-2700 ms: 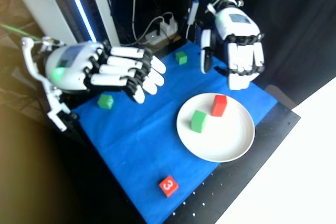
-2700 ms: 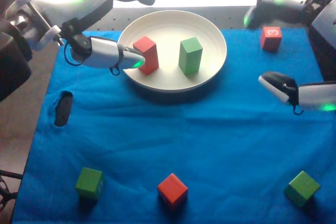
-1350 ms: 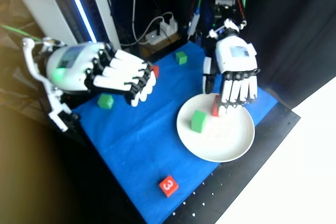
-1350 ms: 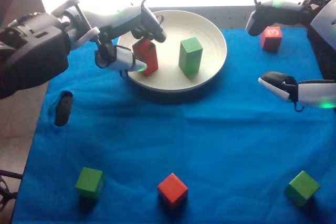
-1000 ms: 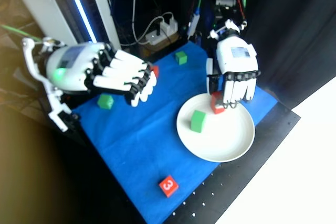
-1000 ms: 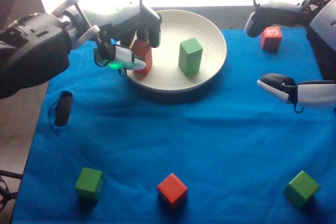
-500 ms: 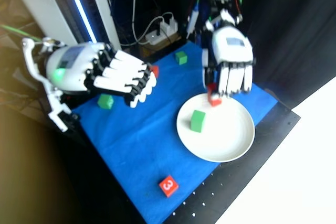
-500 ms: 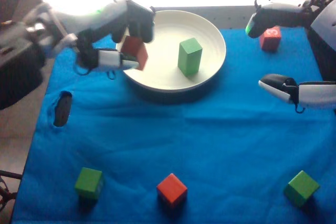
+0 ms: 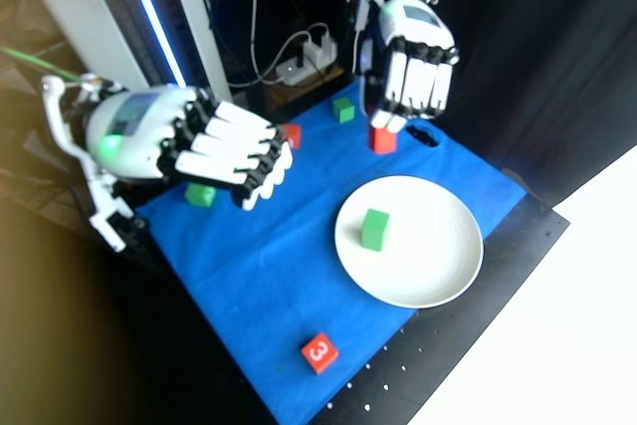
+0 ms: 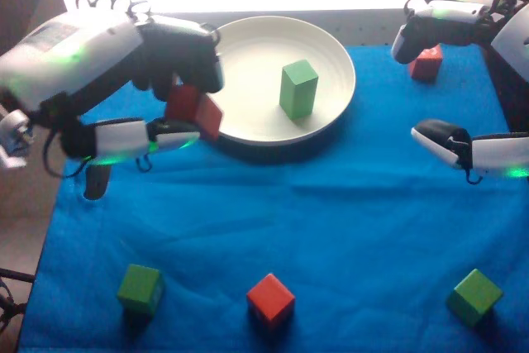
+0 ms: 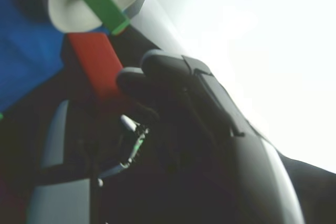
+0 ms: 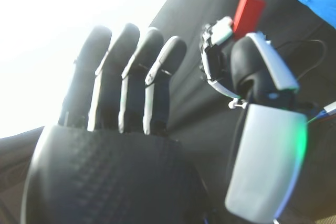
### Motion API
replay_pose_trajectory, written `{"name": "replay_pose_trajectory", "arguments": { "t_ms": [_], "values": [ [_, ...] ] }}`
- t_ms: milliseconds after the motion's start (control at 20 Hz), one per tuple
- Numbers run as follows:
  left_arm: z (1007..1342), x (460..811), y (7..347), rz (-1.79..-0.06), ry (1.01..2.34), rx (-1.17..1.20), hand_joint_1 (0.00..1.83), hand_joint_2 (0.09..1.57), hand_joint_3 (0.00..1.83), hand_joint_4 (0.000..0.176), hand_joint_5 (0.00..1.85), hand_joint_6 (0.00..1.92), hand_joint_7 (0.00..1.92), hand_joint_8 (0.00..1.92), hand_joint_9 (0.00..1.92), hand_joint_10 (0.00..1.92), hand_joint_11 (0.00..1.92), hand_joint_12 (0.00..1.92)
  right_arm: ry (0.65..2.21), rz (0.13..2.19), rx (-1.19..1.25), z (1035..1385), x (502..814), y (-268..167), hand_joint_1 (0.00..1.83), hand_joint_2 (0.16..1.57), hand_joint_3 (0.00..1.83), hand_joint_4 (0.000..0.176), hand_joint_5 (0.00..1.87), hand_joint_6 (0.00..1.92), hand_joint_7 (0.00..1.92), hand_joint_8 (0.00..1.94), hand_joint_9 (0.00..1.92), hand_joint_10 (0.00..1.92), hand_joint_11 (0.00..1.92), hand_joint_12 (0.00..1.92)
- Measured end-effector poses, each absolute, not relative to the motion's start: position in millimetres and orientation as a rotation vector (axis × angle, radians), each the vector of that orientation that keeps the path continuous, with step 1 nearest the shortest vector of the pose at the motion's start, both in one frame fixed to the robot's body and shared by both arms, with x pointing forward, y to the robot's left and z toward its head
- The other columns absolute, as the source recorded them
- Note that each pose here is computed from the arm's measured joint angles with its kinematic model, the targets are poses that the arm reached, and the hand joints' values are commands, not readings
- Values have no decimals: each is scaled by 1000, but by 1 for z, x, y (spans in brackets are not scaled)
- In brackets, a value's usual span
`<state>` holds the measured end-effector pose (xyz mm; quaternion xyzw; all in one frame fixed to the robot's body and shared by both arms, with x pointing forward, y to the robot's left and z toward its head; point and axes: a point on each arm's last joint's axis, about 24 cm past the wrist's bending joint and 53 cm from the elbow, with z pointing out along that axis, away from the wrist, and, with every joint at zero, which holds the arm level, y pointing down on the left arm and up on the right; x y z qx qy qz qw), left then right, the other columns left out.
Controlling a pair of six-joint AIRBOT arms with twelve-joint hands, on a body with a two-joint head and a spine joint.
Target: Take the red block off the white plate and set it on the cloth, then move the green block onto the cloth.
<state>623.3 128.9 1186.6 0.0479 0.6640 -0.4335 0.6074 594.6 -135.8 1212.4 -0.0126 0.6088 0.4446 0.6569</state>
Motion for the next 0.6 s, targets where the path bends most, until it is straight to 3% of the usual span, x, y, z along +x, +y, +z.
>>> {"name": "replay_pose_trajectory", "arguments": {
  "t_ms": [100, 150, 350, 500, 600],
  "values": [
    [1186, 609, 130, -1016, 1535, 117, 1180, 1213, 3, 0, 762, 1185, 839, 1361, 816, 1085, 690, 1485, 1380, 1006, -27, 1213, 594, -136, 1066, 666, 562, 0, 622, 961, 526, 1189, 451, 1394, 293, 1808],
    [1184, 601, 128, -1028, 1540, 124, 1304, 1193, 2, 0, 764, 1151, 806, 1297, 851, 1325, 697, 1453, 1381, 1006, -27, 1213, 594, -136, 1068, 665, 558, 0, 624, 960, 532, 1196, 453, 1398, 300, 1809],
    [1169, 578, 120, -1052, 1593, 158, 1337, 1215, 1, 0, 743, 1233, 730, 1368, 775, 1449, 617, 1450, 1381, 1002, -20, 1213, 595, -138, 1104, 671, 500, 0, 613, 936, 547, 1190, 468, 1393, 311, 1803],
    [1166, 576, 126, -1032, 1611, 157, 1336, 1223, 0, 0, 725, 1245, 753, 1370, 725, 1483, 510, 1374, 1384, 1000, -20, 1212, 595, -139, 1111, 684, 470, 0, 613, 901, 526, 1175, 429, 1380, 274, 1803],
    [1164, 576, 126, -1031, 1617, 157, 1325, 1245, 2, 0, 683, 1331, 711, 1399, 685, 1547, 451, 1420, 1388, 1002, -20, 1211, 594, -138, 1101, 690, 460, 0, 624, 890, 542, 1154, 436, 1354, 270, 1789]
  ]
}}
